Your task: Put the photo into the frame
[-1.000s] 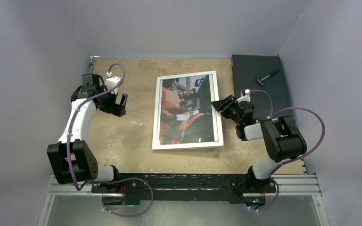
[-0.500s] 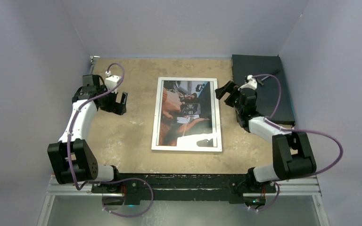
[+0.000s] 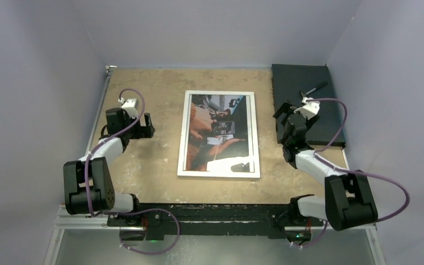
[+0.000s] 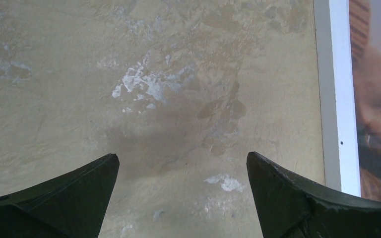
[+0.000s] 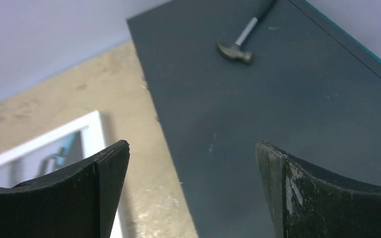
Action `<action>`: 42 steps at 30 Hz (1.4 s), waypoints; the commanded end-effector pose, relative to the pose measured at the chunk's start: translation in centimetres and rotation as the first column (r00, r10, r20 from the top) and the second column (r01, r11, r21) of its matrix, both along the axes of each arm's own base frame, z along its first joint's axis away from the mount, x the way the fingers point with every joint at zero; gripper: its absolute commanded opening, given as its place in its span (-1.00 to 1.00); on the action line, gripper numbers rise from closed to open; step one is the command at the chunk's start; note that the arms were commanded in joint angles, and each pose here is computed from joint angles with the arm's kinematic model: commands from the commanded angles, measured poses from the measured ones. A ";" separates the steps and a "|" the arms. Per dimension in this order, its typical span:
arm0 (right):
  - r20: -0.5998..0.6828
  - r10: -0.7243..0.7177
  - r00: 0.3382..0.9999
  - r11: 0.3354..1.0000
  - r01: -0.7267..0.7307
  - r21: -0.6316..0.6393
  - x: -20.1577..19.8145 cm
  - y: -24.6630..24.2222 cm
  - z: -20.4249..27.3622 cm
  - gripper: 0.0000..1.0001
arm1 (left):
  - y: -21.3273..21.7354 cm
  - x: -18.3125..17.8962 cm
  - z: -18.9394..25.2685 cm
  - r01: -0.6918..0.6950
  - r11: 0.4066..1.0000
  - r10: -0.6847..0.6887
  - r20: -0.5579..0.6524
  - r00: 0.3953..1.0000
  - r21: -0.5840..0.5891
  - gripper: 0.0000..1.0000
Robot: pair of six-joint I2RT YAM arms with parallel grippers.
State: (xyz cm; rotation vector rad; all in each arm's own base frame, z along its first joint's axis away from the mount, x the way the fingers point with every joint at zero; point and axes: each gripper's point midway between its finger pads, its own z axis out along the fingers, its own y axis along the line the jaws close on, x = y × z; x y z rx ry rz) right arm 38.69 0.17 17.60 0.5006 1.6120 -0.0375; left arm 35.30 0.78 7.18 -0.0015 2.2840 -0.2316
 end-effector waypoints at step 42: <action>0.179 0.085 0.980 0.959 -0.032 -0.280 -0.4 -2.0 -2.7 0.98 | -2.2 3.4 0.6 -0.030 0.993 -0.042 0.584 0.811 0.114 1.00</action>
